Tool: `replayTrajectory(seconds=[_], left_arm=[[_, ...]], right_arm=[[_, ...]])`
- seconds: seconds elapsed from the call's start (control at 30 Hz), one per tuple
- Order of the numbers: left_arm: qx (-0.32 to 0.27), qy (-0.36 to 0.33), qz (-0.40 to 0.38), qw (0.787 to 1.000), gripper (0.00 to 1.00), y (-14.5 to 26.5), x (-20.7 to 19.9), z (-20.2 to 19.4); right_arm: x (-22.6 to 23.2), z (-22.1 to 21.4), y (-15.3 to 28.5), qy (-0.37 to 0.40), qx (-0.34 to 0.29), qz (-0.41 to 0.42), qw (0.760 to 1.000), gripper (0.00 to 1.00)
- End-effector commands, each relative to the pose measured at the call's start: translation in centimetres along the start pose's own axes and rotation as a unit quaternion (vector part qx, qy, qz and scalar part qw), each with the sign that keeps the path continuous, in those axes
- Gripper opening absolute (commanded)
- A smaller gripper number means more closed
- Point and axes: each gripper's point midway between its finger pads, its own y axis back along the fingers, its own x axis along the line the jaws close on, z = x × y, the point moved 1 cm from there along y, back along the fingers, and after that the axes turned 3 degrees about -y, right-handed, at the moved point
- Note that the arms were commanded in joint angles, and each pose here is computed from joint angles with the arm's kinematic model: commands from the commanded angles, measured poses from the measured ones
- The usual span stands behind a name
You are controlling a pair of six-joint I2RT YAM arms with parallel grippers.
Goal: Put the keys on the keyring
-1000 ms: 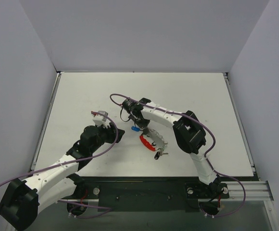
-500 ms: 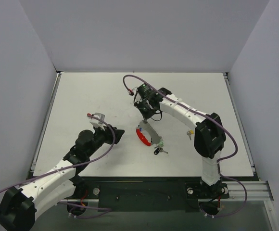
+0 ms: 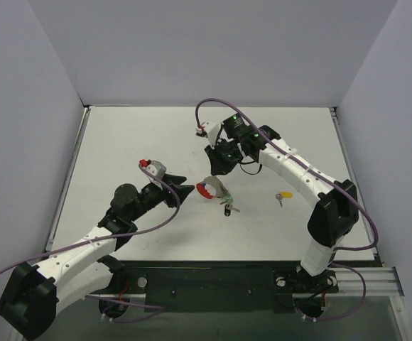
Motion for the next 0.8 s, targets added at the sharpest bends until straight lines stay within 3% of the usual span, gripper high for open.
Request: replayTrajectory(seconds=[0.0, 0.27, 0.43, 0.77], left_arm=[[-0.046, -0.074, -0.085, 0.993, 0.56, -2.0, -2.5, 4.2], [-0.027, -0.137, -0.093, 0.986, 0.56, -4.6, -1.6, 4.2], [-0.037, -0.201, -0.158, 0.966, 0.53, -5.1, -3.1, 4.4], [-0.032, -0.162, -0.228, 0.959, 0.44, -5.1, -6.4, 2.7]], right_arm=[[2.4, 1.1, 3.5, 0.049, -0.037, 0.054, 0.997, 0.00], [3.7, 0.5, 4.7, 0.097, -0.040, 0.094, 0.990, 0.00], [4.6, 0.3, 6.0, 0.133, -0.038, 0.118, 0.983, 0.00], [6.1, 0.3, 7.3, 0.139, -0.052, 0.148, 0.978, 0.00]])
